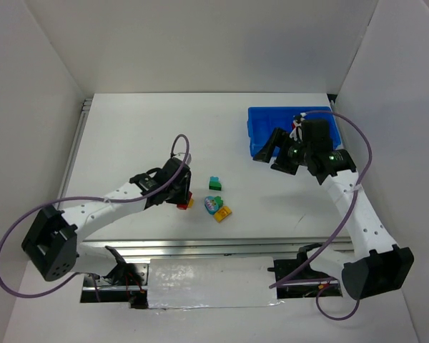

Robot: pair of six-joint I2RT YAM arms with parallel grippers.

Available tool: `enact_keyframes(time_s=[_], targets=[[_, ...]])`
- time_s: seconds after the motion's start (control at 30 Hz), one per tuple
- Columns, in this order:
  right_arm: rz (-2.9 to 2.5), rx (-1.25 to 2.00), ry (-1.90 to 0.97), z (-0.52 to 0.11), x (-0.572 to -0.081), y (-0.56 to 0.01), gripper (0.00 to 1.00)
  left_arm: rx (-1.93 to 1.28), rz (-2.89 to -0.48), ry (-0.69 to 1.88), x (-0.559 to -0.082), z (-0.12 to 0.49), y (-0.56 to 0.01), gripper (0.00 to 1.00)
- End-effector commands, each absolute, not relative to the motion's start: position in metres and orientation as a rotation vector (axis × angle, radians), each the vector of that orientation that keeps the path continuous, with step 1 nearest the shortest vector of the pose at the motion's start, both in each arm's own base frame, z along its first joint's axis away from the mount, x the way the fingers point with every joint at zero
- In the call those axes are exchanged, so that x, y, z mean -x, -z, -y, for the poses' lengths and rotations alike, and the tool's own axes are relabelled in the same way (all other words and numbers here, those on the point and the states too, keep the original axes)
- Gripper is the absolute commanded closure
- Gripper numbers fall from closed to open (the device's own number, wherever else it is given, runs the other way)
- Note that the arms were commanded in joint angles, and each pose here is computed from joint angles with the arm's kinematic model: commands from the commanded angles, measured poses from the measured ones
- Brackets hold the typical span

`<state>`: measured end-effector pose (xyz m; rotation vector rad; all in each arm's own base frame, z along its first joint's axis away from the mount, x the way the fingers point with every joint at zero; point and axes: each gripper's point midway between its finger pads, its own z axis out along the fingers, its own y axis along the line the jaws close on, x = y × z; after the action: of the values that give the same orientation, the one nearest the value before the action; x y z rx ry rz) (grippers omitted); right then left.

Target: Sort the legos into containers by color

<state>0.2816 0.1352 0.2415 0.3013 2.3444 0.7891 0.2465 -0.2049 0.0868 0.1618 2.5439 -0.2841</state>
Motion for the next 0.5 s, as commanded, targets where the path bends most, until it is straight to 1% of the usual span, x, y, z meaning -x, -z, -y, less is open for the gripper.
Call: enact_keyframes(time_s=[0.0, 0.13, 0.3, 0.43, 0.47], targets=[[-2.361, -0.227, -0.871, -0.156, -0.283, -0.233, 0.16, -0.175, -2.482, 0.305, -0.249, 0.201, -0.103, 1.0], [-2.379, -0.204, -0.928, -0.171, -0.28, -0.223, 0.16, -0.201, -2.478, 0.32, -0.247, 0.202, -0.104, 1.0], [-2.462, -0.075, -1.079, -0.213, -0.269, -0.202, 0.16, -0.198, -2.442, 0.38, -0.247, 0.208, -0.114, 1.0], [-2.502, -0.06, -1.142, -0.234, -0.263, -0.187, 0.16, -0.203, -2.436, 0.392, -0.247, 0.209, -0.118, 1.0], [-2.519, -0.086, -1.123, -0.235, -0.266, -0.181, 0.16, -0.2, -2.436, 0.387, -0.248, 0.208, -0.117, 1.0]])
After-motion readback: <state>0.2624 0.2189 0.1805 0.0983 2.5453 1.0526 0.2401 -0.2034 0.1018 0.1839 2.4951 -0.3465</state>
